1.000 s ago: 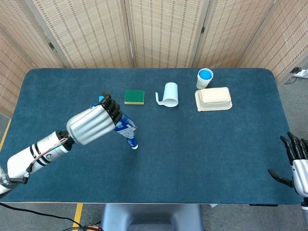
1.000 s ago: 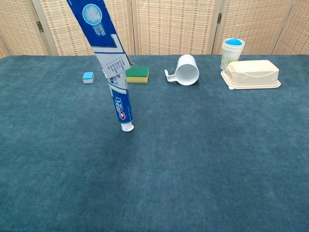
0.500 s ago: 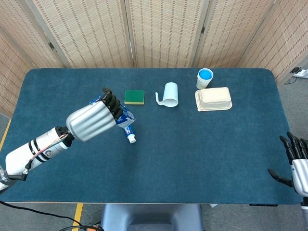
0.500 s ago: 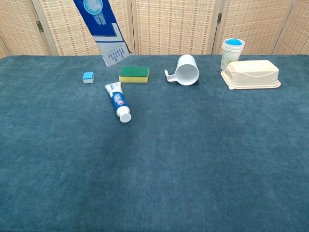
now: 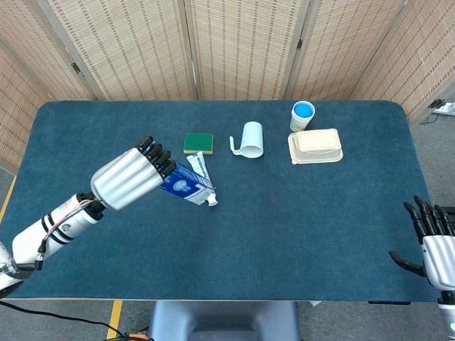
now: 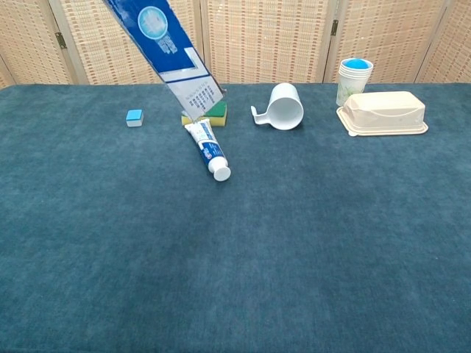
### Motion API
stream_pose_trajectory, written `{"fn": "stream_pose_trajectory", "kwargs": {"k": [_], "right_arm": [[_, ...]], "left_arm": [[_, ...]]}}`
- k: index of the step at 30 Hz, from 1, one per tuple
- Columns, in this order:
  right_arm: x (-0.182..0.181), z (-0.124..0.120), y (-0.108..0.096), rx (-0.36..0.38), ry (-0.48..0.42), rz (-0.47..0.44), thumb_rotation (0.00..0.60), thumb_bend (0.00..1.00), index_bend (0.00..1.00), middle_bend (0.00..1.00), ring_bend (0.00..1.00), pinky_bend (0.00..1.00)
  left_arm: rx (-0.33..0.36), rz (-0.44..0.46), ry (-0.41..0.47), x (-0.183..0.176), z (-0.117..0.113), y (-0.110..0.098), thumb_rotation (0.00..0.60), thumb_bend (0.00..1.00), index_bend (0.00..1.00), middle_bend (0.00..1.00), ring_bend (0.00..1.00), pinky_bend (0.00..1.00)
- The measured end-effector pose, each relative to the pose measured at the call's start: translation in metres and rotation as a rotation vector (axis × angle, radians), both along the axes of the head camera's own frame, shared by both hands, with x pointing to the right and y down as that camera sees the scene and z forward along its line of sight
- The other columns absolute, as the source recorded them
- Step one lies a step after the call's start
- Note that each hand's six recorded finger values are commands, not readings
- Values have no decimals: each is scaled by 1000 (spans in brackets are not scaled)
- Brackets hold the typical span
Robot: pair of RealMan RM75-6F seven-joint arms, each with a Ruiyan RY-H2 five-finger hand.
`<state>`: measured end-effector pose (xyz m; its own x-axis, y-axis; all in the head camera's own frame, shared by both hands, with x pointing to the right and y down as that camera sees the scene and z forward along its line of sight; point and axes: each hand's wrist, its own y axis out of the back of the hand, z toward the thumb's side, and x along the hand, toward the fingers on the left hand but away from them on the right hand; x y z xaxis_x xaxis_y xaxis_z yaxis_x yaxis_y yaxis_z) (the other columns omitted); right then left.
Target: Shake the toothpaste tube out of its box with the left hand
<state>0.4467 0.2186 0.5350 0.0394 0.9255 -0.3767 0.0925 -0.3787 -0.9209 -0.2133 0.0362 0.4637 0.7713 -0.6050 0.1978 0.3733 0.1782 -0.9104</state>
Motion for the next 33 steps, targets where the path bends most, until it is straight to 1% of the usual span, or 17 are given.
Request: {"fn": "stream_pose_trajectory", "kwargs": {"k": [2,6,9,13,17,21,24,25,27,28,29,30,31,33], "right_arm": [[1,0,0,-1,2,2,600,218,0,0,0,0],[6,0,-2,0,-7,23,600,219,0,0,0,0],[5,-2,-1,4,-6,14,600,218,0,0,0,0],[2,-2,1,6,0,9,600,219,0,0,0,0],[2,1,1,-3,5,12,600,219,0,0,0,0],[1,4,-1,-8,11,11,600,218,0,0,0,0],[0,4,-1,-10,14,11,600,219,0,0,0,0],[0,4,-1,-9,14,12,600,219,0,0,0,0],[1,3,-1,-3,12,17,600,219,0,0,0,0],[1,2,-1,-1,11,18,600,219,0,0,0,0],[2,2,-1,-1,9,20,600,219,0,0,0,0],[2,2,-1,0,9,20,600,219,0,0,0,0],[2,2,-1,-2,9,20,600,218,0,0,0,0],[2,3,-1,-9,8,15,600,218,0,0,0,0]], "left_arm": [[-43,-50,42,-7,5,-2,600,160,443,516,447,444],[-192,-209,195,-24,21,-7,600,162,440,516,441,441],[-280,-315,288,-42,39,-9,600,162,433,517,437,434],[-350,-426,376,-69,66,-11,600,162,428,516,429,423],[-404,-527,454,-99,97,-7,600,162,427,516,421,408],[-464,-621,538,-126,130,9,600,163,431,516,417,410],[-513,-673,581,-137,155,25,600,158,407,508,385,376],[-522,-685,580,-140,161,29,600,148,355,458,330,338],[-538,-717,550,-150,175,36,600,126,204,269,183,253],[-546,-733,532,-153,180,37,600,115,111,147,104,203],[-558,-749,513,-156,185,39,600,108,54,70,53,161],[-579,-774,488,-159,192,42,600,103,17,23,22,124],[-596,-791,467,-160,197,45,600,101,0,1,4,88],[-620,-816,417,-162,204,49,600,100,0,0,0,44]]}}
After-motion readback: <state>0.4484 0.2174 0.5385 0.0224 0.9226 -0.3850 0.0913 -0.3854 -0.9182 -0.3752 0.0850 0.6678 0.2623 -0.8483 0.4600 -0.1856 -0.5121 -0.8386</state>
